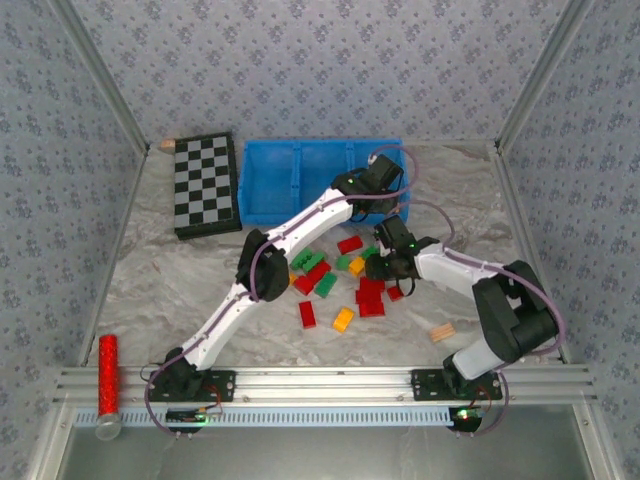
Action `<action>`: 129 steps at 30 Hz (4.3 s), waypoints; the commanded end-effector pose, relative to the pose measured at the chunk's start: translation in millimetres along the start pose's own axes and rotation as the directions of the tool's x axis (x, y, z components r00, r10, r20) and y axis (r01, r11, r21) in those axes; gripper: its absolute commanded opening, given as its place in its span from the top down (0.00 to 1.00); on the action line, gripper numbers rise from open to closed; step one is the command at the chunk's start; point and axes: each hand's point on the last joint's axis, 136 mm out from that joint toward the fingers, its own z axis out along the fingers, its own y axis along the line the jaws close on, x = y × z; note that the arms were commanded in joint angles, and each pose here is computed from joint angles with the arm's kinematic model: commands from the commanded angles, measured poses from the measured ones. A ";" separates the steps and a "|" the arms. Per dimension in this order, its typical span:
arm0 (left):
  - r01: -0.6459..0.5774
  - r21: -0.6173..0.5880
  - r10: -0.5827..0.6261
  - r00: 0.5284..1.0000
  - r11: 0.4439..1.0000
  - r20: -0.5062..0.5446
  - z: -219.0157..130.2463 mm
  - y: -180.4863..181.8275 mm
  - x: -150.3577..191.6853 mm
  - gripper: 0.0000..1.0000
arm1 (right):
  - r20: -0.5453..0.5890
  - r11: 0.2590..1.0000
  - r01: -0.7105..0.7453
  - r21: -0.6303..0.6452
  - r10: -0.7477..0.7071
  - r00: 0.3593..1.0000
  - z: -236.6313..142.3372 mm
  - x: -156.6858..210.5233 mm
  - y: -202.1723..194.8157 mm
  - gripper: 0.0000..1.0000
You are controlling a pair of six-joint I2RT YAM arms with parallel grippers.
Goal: Sort the legos into containers by color
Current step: Pick up the lego from the center of the table, then place the lego in the container, then pick up the lego from the middle-left of the table, then place the lego in the container.
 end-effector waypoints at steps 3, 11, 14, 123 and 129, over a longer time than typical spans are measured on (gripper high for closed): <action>0.013 0.130 -0.034 0.987 0.991 0.157 -74.2 -25.8 -63.6 0.36 | 0.055 1.000 -0.012 0.025 0.010 0.998 -35.6 -11.9 -3.7 0.74; 0.010 0.227 -0.061 0.973 0.974 0.222 -138.6 -26.0 -99.4 0.34 | 0.133 0.999 -0.039 0.035 0.034 0.990 -77.9 -29.9 -3.5 0.75; 0.019 0.211 -0.071 0.968 0.977 0.242 -158.4 -3.7 -109.0 0.33 | 0.164 0.999 -0.031 0.043 0.023 0.986 -89.8 -42.0 -1.4 0.75; 0.276 -0.232 -0.292 0.956 0.933 -0.037 -170.3 222.7 47.7 0.73 | 0.049 0.966 -0.258 -0.004 0.258 0.965 -75.9 1.7 -35.2 0.32; 0.296 -0.253 -0.297 0.954 0.921 0.032 -131.3 248.4 2.9 0.74 | 0.004 0.951 -0.309 -0.037 0.309 0.951 -59.4 28.4 -30.9 0.31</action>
